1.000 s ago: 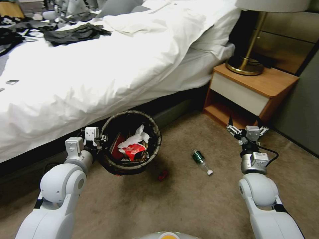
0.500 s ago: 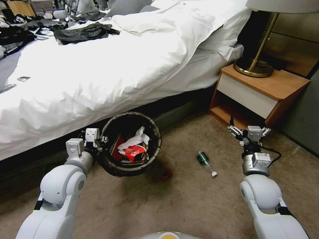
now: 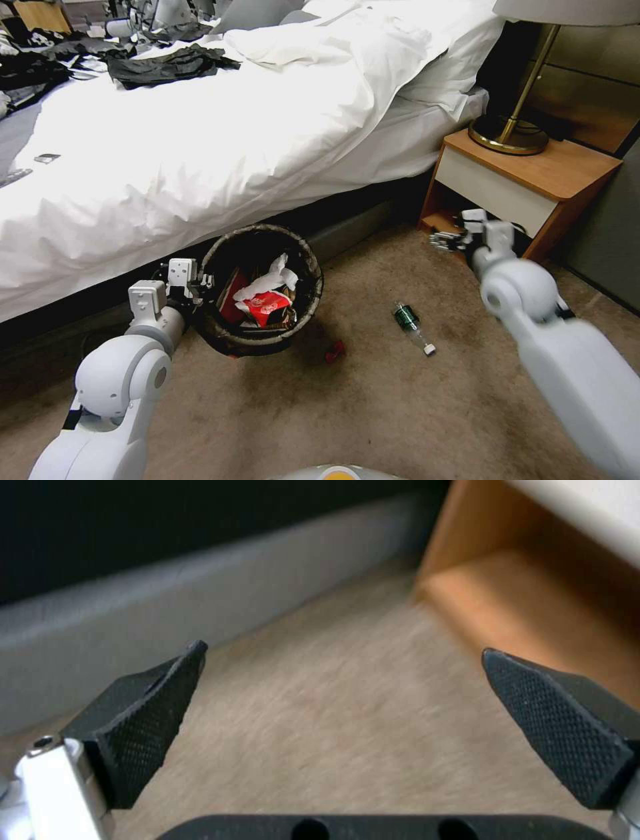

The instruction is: Pick up the trash bin, then pick up the garbage from the floor and place it into the trash bin.

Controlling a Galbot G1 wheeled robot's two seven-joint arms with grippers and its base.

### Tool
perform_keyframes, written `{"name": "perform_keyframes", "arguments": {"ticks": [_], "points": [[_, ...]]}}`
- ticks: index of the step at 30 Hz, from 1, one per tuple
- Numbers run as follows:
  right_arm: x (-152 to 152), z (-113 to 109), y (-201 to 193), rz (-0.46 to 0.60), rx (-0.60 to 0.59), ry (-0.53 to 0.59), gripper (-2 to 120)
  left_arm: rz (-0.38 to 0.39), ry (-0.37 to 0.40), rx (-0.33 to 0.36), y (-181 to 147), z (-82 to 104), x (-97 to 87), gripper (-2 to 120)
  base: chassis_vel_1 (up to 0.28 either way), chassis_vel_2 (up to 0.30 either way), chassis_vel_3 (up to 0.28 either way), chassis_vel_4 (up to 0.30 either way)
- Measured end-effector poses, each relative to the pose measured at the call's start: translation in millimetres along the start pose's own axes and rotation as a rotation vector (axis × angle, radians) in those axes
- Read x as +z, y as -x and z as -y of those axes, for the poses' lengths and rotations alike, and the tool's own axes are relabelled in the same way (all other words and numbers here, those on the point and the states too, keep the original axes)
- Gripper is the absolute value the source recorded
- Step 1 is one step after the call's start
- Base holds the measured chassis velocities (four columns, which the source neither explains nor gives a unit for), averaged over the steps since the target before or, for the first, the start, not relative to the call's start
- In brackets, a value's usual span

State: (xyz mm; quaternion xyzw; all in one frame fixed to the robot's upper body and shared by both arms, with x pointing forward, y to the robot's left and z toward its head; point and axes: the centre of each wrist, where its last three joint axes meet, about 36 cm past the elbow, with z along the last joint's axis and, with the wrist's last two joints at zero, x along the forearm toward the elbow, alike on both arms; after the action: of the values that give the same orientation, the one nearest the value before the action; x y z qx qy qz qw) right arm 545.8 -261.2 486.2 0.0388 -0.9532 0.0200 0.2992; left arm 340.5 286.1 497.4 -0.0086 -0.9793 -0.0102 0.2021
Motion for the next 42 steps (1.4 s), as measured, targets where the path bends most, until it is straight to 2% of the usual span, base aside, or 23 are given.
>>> {"name": "perform_keyframes", "arguments": {"ticks": [1,4,6,7,8,10,14,22,34,42], "points": [[0,0,0,0.0,0.0,0.0,100,0.0,0.0,0.0,0,0.0,0.0,1,0.0,0.0,0.0,0.0],[16,-25,51,-0.113,-0.031,0.003,100,-0.001,0.002,-0.002,1,-0.8,0.3,1,0.0,0.0,0.0,0.0],[20,-32,57,-0.125,-0.035,-0.002,100,-0.003,0.003,-0.003,1,-1.3,0.7,1,0.0,0.0,0.0,0.0],[30,-51,70,-0.155,-0.056,-0.008,100,-0.005,0.004,-0.005,2,-2.4,1.3,1,0.0,0.0,0.0,0.0],[30,-51,70,-0.155,-0.056,-0.008,100,-0.005,0.004,-0.005,2,-2.4,1.3,1,0.0,0.0,0.0,0.0],[42,-74,80,-0.184,-0.083,-0.006,100,-0.009,0.005,-0.006,3,-3.7,2.2,1,0.0,0.0,0.0,0.0],[62,-91,88,-0.221,-0.095,-0.002,100,-0.013,0.005,-0.01,7,-5.4,2.6,1,0.0,0.0,0.0,0.0],[99,-83,93,-0.275,-0.035,-0.053,100,-0.022,0.003,-0.007,13,-5.0,5.1,1,0.0,0.0,0.0,0.0],[127,-70,91,-0.314,0.022,-0.08,100,-0.027,0.001,-0.006,16,-4.4,6.7,1,0.0,0.0,0.0,0.0],[154,-56,103,-0.378,0.064,-0.107,100,-0.028,0.002,-0.007,16,-5.0,7.0,1,0.0,0.0,0.0,0.0]]}}
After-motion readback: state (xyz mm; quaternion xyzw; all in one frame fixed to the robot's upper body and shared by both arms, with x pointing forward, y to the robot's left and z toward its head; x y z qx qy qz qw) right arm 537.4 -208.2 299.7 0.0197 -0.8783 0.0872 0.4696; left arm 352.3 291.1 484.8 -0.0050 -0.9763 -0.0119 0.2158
